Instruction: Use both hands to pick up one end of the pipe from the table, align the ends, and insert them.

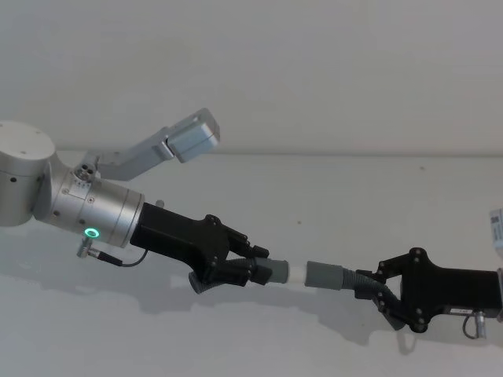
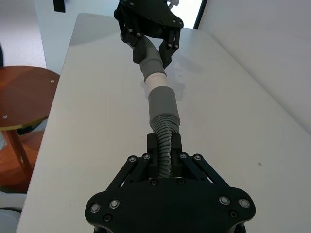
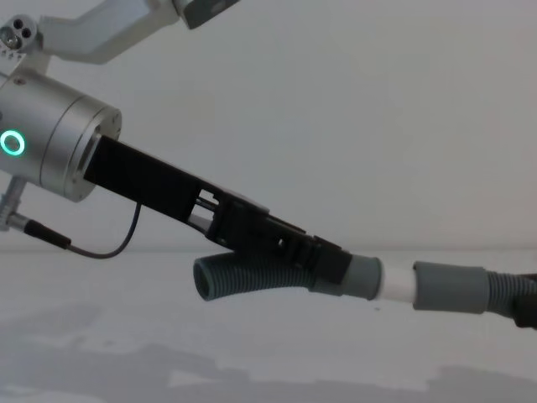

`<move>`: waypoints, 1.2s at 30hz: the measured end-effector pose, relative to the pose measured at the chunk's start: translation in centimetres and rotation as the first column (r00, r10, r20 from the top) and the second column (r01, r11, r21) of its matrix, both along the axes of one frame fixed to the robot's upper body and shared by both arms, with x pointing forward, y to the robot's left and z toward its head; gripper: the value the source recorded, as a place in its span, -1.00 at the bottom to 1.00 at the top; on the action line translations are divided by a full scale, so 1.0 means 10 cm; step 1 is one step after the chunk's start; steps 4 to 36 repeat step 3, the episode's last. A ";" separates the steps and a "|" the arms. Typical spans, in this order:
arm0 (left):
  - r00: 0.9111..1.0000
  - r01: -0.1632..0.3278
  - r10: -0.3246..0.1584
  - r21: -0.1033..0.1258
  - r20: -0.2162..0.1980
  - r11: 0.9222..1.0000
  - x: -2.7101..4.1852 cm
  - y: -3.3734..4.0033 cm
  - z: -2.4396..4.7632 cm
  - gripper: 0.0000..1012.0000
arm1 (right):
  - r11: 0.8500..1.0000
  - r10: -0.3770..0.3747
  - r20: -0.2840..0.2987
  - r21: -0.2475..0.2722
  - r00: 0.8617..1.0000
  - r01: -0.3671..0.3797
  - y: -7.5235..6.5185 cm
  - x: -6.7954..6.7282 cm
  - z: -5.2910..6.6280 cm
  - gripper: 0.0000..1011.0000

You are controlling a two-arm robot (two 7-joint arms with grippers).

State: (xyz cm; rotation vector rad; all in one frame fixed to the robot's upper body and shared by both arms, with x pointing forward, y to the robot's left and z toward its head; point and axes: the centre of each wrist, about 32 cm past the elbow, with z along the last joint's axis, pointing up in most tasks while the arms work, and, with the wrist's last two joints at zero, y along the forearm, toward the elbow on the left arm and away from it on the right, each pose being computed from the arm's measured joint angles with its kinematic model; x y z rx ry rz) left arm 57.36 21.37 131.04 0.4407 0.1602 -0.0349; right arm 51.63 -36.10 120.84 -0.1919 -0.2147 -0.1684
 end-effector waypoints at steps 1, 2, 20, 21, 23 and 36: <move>1.000 0.000 0.000 0.000 0.000 1.000 0.000 0.001 0.000 -0.32 | 1.000 0.000 0.000 0.000 1.000 0.000 0.00 0.00 0.00 -0.75; 1.000 0.000 0.000 0.000 0.000 1.000 0.000 0.001 0.000 -0.32 | 1.000 0.000 0.000 0.000 1.000 0.000 0.00 0.00 0.00 -0.75; 1.000 0.000 0.000 0.000 0.000 1.000 0.001 0.001 0.000 -0.32 | 1.000 0.000 0.000 0.000 1.000 0.000 0.00 0.00 0.00 -0.75; 1.000 0.000 0.000 0.000 0.000 1.000 0.001 0.001 0.000 -0.32 | 1.000 0.000 0.000 0.000 1.000 0.000 0.00 0.00 0.00 -0.75; 1.000 0.000 0.000 0.000 0.000 1.000 0.001 0.001 0.000 -0.32 | 1.000 0.000 0.000 0.000 1.000 0.000 0.00 0.00 0.00 -0.75; 1.000 0.000 0.000 0.000 0.000 1.000 0.001 0.001 0.000 -0.32 | 1.000 0.000 0.000 0.000 1.000 0.000 0.00 0.00 0.00 -0.75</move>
